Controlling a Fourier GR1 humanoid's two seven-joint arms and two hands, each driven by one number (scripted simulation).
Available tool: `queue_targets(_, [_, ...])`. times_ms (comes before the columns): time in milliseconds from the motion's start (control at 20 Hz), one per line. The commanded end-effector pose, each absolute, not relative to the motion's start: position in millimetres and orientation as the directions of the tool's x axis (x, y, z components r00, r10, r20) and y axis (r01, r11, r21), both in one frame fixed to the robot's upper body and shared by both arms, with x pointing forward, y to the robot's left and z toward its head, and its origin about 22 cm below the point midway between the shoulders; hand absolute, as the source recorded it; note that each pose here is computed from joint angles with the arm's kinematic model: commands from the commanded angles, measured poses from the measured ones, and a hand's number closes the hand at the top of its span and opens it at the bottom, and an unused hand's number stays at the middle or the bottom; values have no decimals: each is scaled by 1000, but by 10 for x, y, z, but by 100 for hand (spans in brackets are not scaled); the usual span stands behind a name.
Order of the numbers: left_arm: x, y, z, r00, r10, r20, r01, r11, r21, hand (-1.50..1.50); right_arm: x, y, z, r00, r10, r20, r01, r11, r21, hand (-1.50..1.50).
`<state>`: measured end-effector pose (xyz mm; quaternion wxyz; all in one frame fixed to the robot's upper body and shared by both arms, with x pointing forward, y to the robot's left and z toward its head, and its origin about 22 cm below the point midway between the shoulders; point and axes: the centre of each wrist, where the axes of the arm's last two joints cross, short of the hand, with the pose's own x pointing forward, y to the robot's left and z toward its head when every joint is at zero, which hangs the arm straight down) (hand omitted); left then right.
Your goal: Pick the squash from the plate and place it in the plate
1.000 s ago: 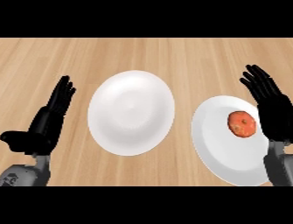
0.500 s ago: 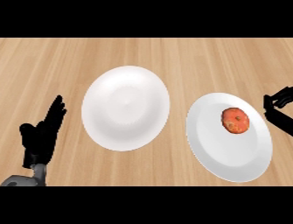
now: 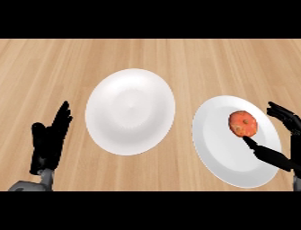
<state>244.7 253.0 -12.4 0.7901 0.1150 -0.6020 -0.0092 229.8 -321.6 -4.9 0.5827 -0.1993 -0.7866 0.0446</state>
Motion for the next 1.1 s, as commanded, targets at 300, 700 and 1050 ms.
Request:
queue_targets(300, [2447,2550,-43,281,-174,944,-110,971,212,0,2483,-3650,622,-23,773,634,154,629,-762,-150])
queue_targets(700, [2528,2492,-31,298,-143,944,-105,978,181,0,2523,-3286,848,122,855,503,-183,518,-836,-150])
queue_targets(1050, [2420,2525,-227,290,-157,944,-116,973,198,0,2912,-3171,990,179,858,482,-313,514,-798,-150])
